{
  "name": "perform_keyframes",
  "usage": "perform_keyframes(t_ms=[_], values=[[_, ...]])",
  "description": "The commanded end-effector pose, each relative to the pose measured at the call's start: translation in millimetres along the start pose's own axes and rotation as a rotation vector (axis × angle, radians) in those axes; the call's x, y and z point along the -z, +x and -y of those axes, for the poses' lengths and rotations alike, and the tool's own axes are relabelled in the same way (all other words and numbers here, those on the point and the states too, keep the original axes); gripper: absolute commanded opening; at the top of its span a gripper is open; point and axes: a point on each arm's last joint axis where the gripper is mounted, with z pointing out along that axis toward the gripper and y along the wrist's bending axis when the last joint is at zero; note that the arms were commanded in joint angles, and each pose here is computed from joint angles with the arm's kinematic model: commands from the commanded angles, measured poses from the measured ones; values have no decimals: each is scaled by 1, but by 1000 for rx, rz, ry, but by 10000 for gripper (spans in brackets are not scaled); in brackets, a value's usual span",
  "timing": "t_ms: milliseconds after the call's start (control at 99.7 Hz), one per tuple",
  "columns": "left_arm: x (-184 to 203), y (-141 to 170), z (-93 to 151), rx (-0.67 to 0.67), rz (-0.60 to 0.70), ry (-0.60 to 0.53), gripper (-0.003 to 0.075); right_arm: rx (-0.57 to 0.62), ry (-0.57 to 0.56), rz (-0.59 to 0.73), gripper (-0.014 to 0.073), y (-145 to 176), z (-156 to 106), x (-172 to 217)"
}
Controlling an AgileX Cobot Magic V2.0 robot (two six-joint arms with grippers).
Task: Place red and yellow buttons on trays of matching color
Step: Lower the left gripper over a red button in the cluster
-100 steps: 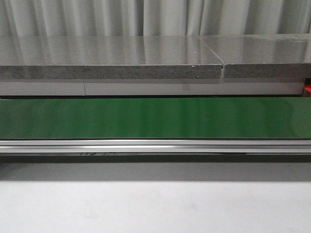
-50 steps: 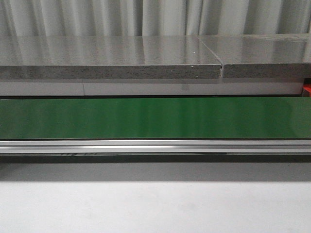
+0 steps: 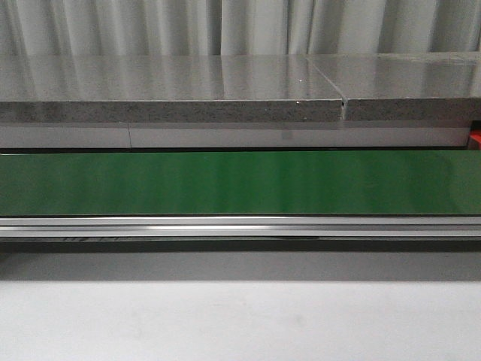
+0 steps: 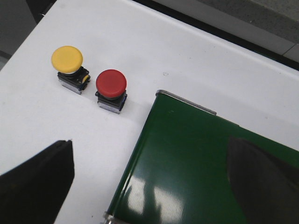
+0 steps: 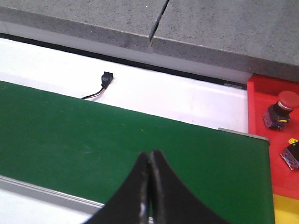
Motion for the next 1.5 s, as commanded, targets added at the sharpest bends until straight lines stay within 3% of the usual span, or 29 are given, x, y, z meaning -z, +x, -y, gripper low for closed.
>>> perform_keyframes(t_ms=[0, 612, 1173, 1273, 1494], values=[[-4, -23, 4, 23, 68, 17, 645, -1, 18, 105, -68, -15, 1, 6], [-123, -48, -29, 95, -102, -81, 639, -1, 18, 105, -68, -15, 1, 6], [-165, -50, -31, 110, -142, -81, 635, -1, 19, 106, -68, -15, 1, 6], [-165, -50, -31, 110, -141, -81, 573, -1, 19, 106, -68, -15, 1, 6], [-165, -49, -31, 111, -154, -82, 279, -1, 19, 106, -68, -15, 1, 6]])
